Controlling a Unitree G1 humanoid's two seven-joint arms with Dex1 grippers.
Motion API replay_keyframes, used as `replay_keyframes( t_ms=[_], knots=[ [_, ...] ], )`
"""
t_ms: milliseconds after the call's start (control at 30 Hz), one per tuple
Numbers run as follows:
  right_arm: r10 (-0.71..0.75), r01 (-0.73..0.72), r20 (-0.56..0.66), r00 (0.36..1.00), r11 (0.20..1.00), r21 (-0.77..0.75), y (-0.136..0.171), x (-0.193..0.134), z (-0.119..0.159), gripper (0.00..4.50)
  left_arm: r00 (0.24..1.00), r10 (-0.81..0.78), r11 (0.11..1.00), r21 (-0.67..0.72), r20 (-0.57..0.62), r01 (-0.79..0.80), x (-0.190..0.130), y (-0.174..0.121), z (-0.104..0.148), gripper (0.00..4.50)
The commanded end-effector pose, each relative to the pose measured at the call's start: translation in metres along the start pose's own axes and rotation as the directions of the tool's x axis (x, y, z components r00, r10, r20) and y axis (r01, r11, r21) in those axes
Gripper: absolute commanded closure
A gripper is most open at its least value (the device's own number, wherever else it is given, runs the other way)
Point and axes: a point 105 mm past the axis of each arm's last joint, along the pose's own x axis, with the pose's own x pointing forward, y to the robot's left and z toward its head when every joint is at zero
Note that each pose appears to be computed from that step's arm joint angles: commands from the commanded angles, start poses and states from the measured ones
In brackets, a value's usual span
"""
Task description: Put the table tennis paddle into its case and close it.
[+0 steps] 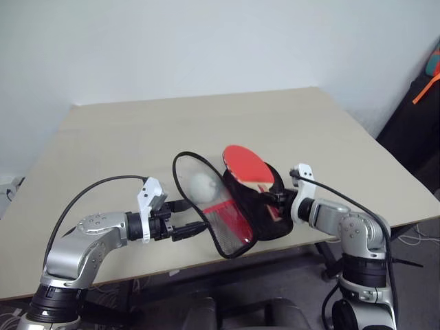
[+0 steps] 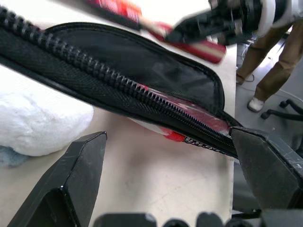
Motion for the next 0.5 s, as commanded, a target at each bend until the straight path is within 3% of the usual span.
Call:
replay_keyframes(
  t_ms=[33, 267, 500],
  knots=[
    [0.005, -0.002, 0.053, 0.999, 0.999, -0.040, 0.007, -0.005, 0.007, 3.39, 1.000, -0.010, 0.999, 0.049, 0.024, 0.009, 0.001, 0.001, 0.013, 0.00],
    [-0.111, 0.114, 0.071, 0.991, 0.992, -0.044, -0.015, -0.002, 0.004, 3.39, 1.000, -0.014, 0.998, 0.056, 0.028, 0.012, 0.004, 0.001, 0.017, 0.00],
    [-0.113, 0.118, 0.059, 0.992, 0.989, -0.086, -0.020, -0.006, 0.003, 3.39, 1.000, -0.012, 0.999, 0.053, 0.025, 0.011, 0.004, 0.003, 0.014, 0.00]
  ],
)
